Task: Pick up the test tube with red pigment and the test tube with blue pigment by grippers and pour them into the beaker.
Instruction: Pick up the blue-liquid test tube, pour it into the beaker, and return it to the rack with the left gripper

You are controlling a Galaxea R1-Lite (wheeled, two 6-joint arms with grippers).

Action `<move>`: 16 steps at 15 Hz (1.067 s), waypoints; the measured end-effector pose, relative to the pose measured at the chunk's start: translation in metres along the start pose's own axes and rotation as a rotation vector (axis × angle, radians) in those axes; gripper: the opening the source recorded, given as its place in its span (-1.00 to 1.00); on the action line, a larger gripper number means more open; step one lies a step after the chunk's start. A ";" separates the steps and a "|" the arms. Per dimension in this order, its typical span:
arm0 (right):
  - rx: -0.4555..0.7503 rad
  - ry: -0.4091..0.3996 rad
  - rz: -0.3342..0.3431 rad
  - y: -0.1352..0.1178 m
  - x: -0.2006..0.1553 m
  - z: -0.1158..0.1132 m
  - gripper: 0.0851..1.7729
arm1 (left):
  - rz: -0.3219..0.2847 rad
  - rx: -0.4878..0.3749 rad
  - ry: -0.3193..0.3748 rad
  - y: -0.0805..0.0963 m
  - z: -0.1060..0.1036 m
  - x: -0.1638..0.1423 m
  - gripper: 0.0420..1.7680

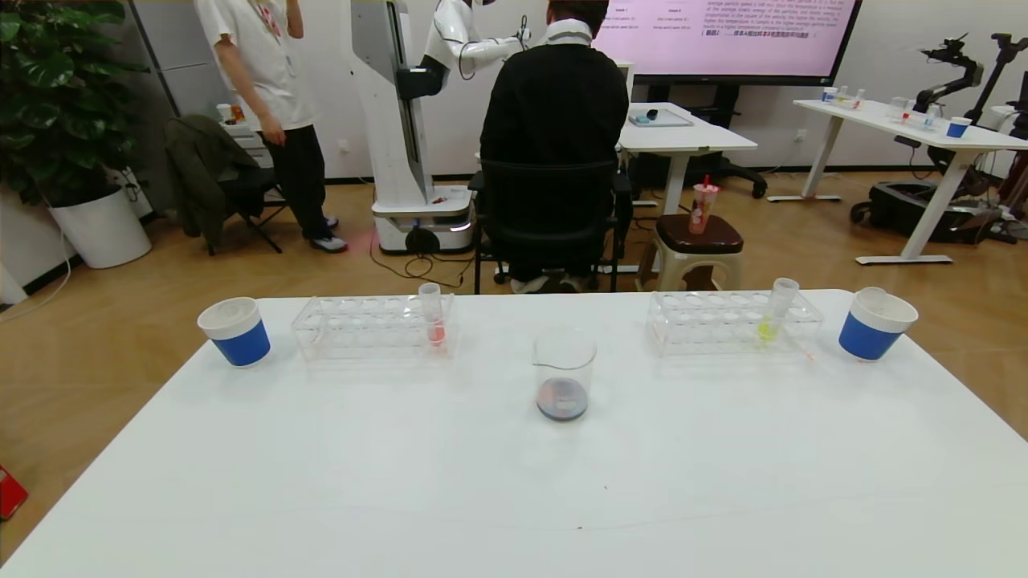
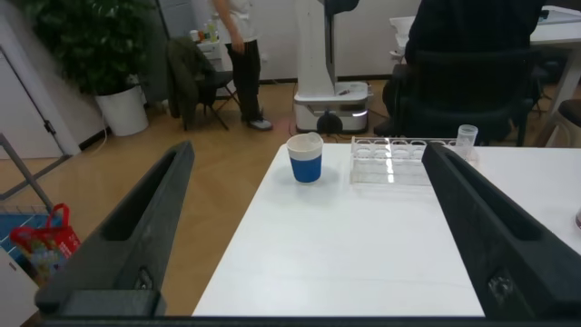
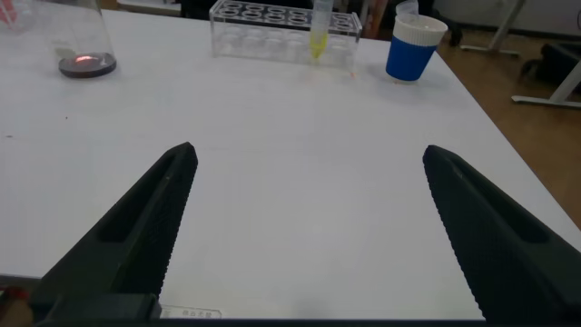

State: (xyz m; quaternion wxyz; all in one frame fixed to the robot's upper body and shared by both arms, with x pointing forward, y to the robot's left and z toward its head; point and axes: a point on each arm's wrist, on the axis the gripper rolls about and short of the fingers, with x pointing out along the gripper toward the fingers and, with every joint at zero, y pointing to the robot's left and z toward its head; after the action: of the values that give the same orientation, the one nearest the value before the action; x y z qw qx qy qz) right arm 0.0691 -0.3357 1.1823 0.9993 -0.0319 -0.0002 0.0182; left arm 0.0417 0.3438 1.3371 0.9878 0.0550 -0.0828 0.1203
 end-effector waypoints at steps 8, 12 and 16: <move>0.000 0.000 0.000 0.000 0.000 0.000 0.96 | -0.077 0.047 -0.093 -0.005 -0.015 -0.025 0.98; 0.000 0.001 0.000 0.000 0.000 0.000 0.96 | -0.138 -0.053 -0.218 -0.011 -0.052 -0.025 0.98; 0.001 0.001 0.000 0.000 0.000 0.000 0.96 | -0.180 -0.031 0.013 -0.026 -0.131 -0.004 0.98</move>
State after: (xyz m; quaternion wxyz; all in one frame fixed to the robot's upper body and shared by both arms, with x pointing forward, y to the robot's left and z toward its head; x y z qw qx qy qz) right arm 0.0691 -0.3357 1.1822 0.9993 -0.0315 0.0004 0.0182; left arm 0.0644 0.3343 1.2062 0.9958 0.0463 -0.0728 0.0300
